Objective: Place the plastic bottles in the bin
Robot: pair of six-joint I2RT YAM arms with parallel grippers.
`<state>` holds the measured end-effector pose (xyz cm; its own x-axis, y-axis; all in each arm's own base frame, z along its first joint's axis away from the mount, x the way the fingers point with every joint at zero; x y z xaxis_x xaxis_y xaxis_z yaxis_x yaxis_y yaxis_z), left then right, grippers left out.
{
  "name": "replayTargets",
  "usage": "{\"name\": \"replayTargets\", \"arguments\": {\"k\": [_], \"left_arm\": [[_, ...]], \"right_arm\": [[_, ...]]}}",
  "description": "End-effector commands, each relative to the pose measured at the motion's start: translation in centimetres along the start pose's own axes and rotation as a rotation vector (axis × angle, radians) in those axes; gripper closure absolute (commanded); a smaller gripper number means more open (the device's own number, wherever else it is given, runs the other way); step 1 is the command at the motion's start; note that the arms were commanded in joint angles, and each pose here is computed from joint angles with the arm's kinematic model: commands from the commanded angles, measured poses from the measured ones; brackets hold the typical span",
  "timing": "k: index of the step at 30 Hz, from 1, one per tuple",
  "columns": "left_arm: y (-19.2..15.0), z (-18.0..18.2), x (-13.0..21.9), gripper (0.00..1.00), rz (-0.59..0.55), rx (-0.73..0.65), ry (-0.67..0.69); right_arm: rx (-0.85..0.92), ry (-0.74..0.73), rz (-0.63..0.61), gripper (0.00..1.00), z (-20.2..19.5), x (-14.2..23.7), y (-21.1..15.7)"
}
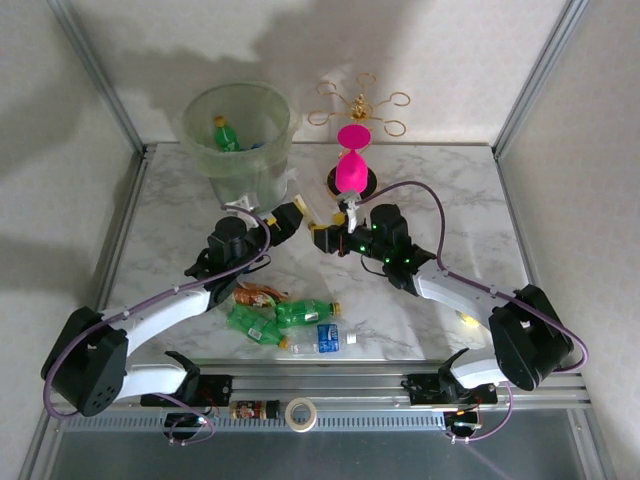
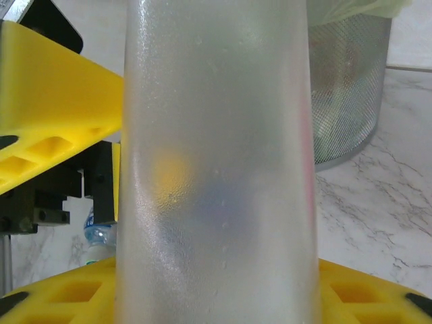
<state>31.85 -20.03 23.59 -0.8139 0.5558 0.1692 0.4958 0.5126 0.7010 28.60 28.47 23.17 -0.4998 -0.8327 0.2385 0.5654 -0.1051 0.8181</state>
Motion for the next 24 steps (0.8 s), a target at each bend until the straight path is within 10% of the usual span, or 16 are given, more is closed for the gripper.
{"name": "replayTargets", "arguments": {"k": [1, 14, 24], "left_arm": [[0.9, -3.0, -0.6, 0.01, -0.015, 0.005, -0.103], [0.2, -3.9, -1.8, 0.03, 0.013, 0.009, -0.125], [-0.2, -4.1, -2.3, 0.29, 0.025, 0.028, -0.145]], "right_arm": [[-0.005, 0.088, -0.031, 0.52, 1.4, 0.5, 0.4], [-0.002, 0.136, -0.016, 0.53, 2.0, 0.1, -0.1], [0.016, 0.104, -0.01, 0.53, 1.7, -0.1, -0.3]]}}
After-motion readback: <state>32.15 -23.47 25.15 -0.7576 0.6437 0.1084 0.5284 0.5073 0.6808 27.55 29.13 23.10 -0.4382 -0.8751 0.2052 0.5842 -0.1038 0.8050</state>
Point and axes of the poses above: each hand's point on the last joint's axis, 136 mm out from that joint toward the fingers, its own x axis back along the fingers, its own z axis along the line the jaws close on, y = z × x, the point moved 4 cm from there along x, back along the fingers, and after that the axes turned 12 degrees about -x, right-handed, at the moved point
